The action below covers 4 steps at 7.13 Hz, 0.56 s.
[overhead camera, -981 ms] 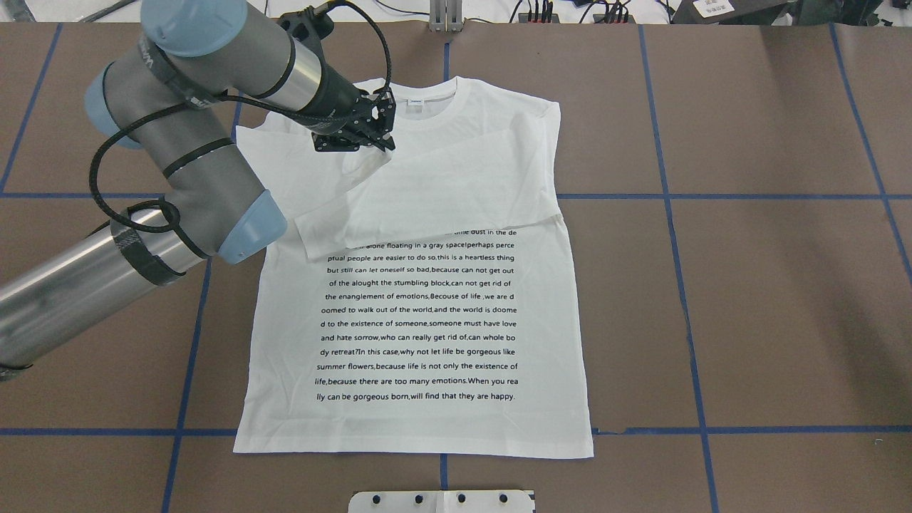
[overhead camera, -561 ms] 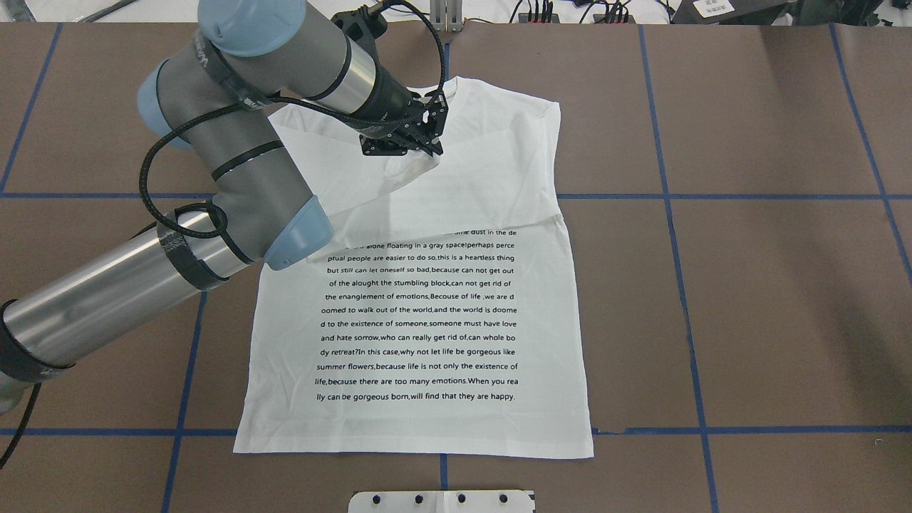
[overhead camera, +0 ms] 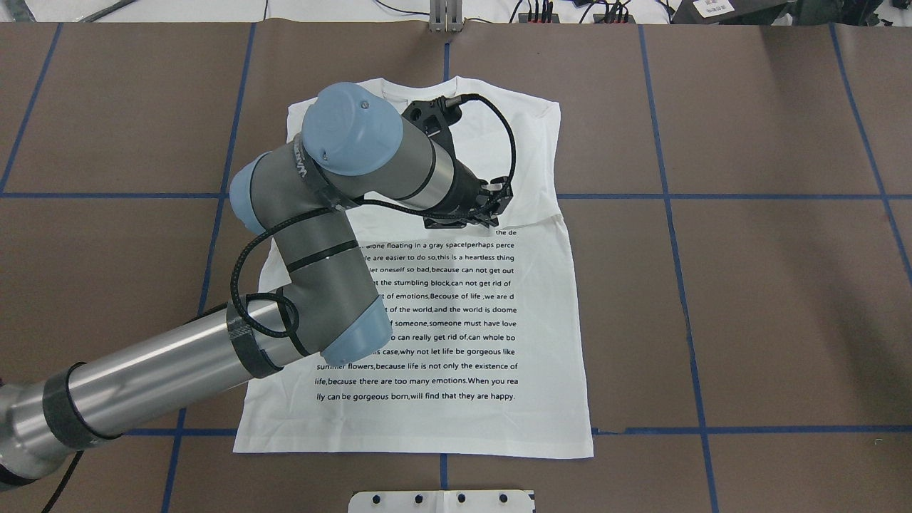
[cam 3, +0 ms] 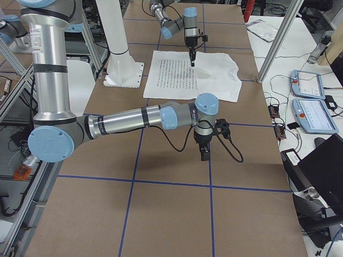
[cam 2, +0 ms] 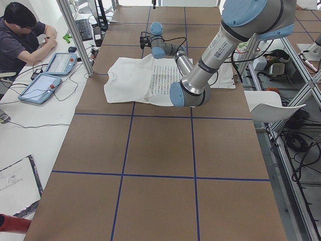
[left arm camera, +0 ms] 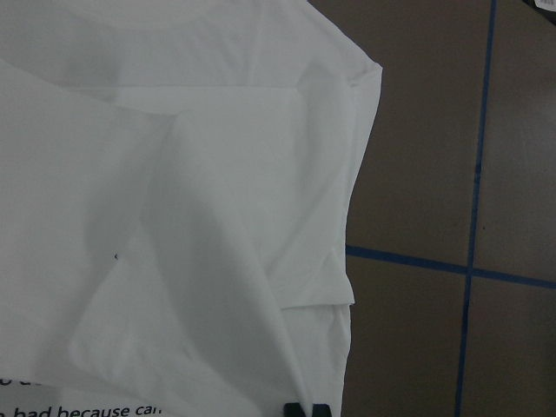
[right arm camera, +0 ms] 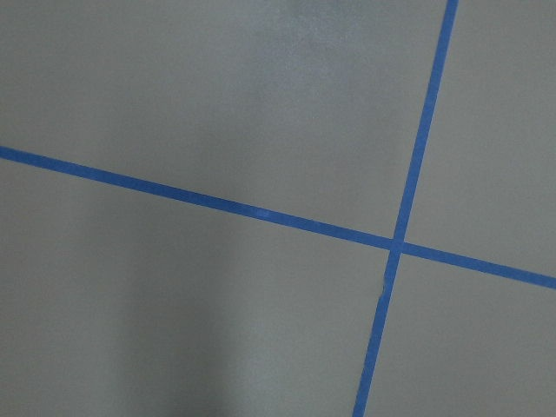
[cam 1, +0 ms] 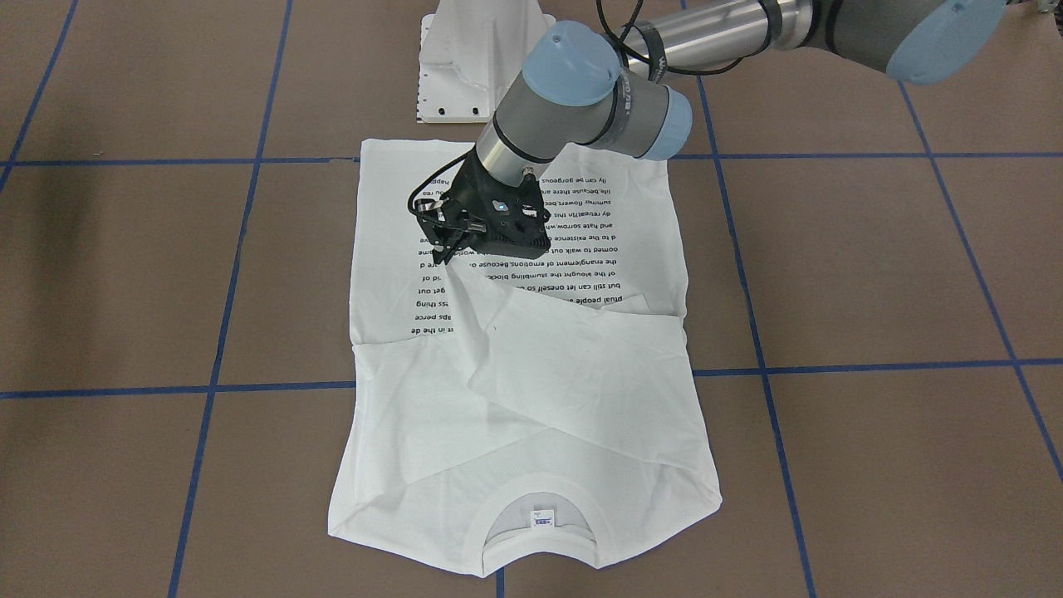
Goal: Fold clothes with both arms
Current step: 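Release the sleeve on the chest and lift the left gripper away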
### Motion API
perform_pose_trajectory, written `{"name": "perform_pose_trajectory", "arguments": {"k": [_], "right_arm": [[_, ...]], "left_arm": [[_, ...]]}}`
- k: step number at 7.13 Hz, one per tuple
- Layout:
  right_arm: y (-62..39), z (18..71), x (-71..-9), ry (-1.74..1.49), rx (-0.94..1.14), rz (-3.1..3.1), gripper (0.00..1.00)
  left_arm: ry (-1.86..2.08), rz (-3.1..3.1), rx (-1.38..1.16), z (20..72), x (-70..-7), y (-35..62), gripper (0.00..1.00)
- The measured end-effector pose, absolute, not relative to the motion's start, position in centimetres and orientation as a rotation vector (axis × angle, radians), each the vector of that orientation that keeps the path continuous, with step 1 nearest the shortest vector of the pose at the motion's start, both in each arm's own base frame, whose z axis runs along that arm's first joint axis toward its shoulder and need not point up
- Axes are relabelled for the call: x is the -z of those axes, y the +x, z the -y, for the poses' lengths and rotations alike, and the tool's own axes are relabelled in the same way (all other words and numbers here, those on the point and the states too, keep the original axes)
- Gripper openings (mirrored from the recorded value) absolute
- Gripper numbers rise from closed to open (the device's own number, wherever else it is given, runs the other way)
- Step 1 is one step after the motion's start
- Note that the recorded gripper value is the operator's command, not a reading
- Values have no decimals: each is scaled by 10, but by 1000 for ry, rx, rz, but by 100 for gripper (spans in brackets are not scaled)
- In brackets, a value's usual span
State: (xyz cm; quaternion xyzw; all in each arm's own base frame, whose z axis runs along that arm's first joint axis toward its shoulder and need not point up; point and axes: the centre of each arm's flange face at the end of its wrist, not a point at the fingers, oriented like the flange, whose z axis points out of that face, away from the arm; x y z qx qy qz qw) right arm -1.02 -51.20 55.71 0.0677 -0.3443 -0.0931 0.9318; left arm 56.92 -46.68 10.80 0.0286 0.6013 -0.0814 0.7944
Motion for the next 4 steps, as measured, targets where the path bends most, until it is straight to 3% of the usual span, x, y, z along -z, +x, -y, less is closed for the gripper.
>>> {"name": "perform_pose_trajectory", "arguments": {"k": [4], "right_arm": [[-13, 514, -552, 139, 177, 714, 100]], "left_arm": [[121, -1248, 87, 461, -124, 586, 100]]}}
